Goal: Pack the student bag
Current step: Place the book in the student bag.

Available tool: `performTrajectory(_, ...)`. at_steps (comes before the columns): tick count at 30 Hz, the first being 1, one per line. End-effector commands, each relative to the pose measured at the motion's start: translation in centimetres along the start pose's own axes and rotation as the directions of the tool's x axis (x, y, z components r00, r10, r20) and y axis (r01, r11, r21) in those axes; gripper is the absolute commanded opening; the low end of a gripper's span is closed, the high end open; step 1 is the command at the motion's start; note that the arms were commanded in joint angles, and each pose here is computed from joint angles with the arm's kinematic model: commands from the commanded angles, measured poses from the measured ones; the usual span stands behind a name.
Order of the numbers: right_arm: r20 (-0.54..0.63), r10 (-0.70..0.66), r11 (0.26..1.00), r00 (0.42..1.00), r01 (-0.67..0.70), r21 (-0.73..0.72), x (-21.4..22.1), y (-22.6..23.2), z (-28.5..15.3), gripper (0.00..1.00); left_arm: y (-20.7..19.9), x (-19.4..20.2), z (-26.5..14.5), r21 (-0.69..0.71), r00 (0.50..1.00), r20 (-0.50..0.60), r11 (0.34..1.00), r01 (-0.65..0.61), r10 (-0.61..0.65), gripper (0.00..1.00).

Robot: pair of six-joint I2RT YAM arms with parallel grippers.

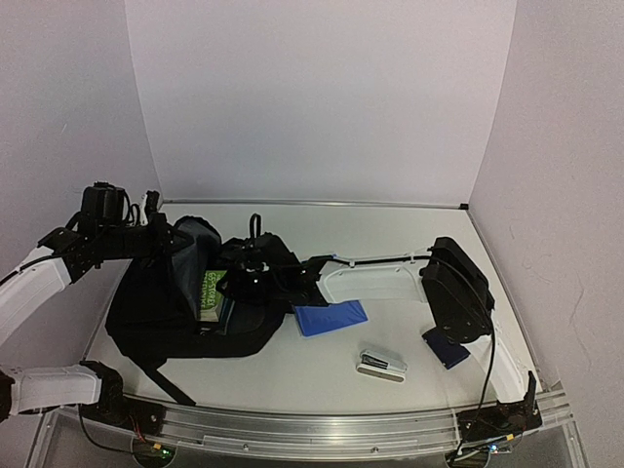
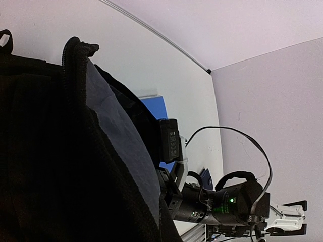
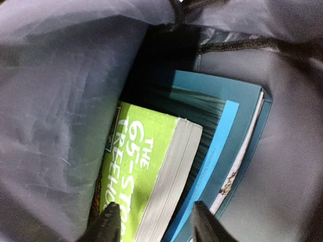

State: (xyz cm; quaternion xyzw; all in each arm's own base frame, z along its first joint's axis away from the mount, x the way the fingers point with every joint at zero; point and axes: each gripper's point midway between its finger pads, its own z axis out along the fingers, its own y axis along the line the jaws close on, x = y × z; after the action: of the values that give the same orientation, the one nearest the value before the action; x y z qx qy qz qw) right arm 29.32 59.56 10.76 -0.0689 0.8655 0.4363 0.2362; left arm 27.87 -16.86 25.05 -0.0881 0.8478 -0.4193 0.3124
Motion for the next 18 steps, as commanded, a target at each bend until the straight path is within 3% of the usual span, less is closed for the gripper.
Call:
performTrajectory(1, 0.005, -0.030, 0.999, 1.000, 0.031, -0.028, -0.8, 1.8, -0.7, 0.35, -1.3, -1.5, -0.6, -0.003, 0.999, 0.043, 0.999, -0.034, 0.034, 0.00)
performTrajectory(8, -0.038, -0.033, 0.997, 0.999, 0.030, -0.076, 0.2, 2.8, 0.6, 0.26, -0.5, -1.4, -0.9, -0.043, 0.998, 0.049, 0.999, -0.030, 0.032, 0.00)
performTrajectory(18, -0.088, -0.041, 0.988, 0.995, 0.027, -0.151, 1.8, 4.7, 2.6, 0.24, 1.0, -1.0, -1.3, -0.106, 0.998, 0.065, 0.994, -0.008, 0.015, 0.00)
